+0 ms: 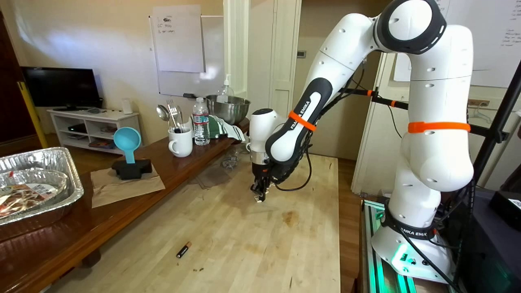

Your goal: Move some of the letters to the left to spell the word LEAP

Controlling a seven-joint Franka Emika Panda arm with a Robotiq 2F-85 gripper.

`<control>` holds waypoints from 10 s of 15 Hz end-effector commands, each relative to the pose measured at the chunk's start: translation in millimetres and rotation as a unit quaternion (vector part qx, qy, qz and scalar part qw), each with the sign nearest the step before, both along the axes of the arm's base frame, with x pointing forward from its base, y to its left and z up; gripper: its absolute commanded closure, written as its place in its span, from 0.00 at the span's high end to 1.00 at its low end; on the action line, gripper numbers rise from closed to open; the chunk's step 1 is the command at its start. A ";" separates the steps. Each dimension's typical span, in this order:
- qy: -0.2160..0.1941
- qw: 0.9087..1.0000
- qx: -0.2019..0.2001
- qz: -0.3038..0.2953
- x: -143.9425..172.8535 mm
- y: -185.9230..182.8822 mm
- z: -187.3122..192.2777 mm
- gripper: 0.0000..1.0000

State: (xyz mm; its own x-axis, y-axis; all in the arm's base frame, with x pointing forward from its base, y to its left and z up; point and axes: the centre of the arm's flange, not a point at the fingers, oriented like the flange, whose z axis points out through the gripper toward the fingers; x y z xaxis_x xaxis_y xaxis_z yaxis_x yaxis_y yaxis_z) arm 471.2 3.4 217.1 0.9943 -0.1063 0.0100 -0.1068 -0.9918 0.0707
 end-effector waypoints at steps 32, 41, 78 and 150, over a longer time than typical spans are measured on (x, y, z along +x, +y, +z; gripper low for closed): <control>0.014 1.000 -0.006 -0.014 -4.4 -41.7 39.5 0.01; -0.039 0.999 0.000 -0.025 12.0 -60.7 15.7 0.00; -0.094 0.995 0.010 0.012 -3.6 -62.0 17.8 0.00; -0.055 0.907 -0.116 0.402 -11.5 -1.1 -22.9 0.00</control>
State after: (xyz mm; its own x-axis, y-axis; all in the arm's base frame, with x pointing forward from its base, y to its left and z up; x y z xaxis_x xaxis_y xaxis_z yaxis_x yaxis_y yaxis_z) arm 471.0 0.5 210.0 0.7347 0.6769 0.0445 0.6276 -0.7032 0.3342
